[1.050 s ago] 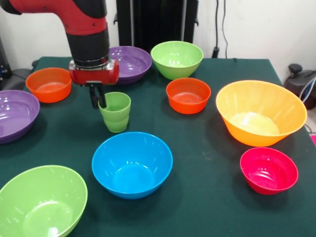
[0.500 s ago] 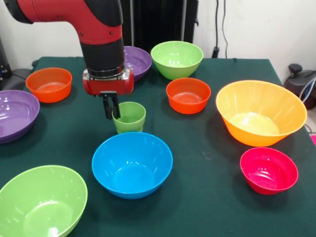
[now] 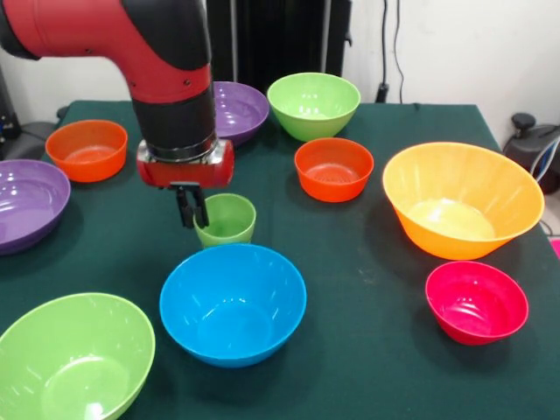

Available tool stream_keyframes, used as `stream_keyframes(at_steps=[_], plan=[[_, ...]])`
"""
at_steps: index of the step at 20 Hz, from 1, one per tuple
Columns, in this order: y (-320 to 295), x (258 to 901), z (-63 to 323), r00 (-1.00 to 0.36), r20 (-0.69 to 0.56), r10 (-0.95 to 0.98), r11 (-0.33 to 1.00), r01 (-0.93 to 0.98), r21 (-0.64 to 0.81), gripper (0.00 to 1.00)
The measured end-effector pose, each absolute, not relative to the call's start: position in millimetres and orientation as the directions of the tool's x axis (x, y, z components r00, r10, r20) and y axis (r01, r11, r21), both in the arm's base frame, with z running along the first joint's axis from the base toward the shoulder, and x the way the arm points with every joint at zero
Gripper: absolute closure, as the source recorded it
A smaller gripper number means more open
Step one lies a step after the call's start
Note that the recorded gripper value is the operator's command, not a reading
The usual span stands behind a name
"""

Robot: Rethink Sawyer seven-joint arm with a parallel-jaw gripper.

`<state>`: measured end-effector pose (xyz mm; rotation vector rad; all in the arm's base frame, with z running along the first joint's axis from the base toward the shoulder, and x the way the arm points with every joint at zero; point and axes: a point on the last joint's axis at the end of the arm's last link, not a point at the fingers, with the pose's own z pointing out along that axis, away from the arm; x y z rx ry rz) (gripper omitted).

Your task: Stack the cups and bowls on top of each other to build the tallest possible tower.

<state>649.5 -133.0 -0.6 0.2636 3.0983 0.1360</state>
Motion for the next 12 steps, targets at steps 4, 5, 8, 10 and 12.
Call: stream_keyframes(at_steps=[4,5,8,10,12], plan=[[-145,666,-2,-0.981,-0.017,0.193,0.978,0.191,0.084,1.00],[-148,670,-2,-0.980,-0.018,0.198,0.977,0.196,0.082,1.00],[-158,682,-2,-0.976,-0.015,0.218,0.973,0.216,0.079,1.00],[-163,687,-2,-0.973,-0.013,0.229,0.971,0.227,0.078,1.00],[-165,691,-1,-0.972,-0.014,0.236,0.969,0.234,0.079,1.00]])
